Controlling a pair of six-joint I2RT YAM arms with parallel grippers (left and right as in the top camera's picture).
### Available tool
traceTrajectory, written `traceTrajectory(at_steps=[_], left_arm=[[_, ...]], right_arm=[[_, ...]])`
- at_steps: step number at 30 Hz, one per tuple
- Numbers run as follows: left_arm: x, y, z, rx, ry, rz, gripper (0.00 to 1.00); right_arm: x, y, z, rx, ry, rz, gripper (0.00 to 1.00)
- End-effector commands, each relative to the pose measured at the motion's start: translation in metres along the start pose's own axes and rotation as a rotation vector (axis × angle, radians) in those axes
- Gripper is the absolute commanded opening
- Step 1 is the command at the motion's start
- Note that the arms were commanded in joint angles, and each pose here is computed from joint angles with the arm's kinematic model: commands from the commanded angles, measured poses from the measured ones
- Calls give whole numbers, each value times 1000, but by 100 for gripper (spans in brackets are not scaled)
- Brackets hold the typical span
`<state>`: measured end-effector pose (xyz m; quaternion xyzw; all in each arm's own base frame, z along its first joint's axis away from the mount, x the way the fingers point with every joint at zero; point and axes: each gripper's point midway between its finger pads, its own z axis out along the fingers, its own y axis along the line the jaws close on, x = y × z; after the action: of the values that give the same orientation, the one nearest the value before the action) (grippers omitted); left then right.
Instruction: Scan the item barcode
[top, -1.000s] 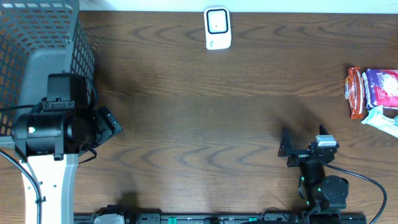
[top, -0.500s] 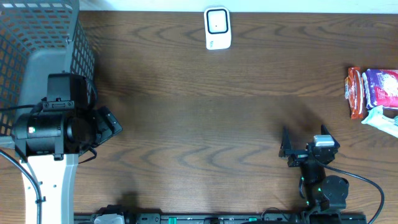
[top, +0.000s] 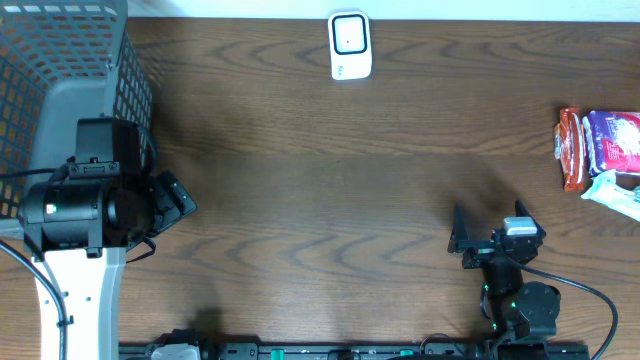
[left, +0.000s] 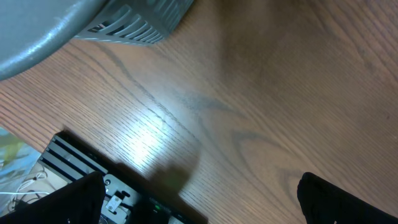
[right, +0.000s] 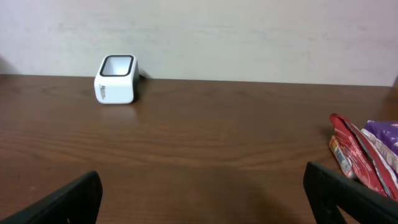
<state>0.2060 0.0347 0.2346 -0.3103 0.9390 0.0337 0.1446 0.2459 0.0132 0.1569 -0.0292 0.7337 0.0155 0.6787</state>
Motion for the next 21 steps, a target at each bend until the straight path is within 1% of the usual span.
traceTrajectory(at_steps=[1, 21], left_arm=[[-1, 3, 0, -14, -5, -14, 98], [-1, 3, 0, -14, -5, -14, 98]], right_arm=[[2, 4, 0, -16, 2, 6, 99], [2, 4, 0, -14, 2, 21, 99]])
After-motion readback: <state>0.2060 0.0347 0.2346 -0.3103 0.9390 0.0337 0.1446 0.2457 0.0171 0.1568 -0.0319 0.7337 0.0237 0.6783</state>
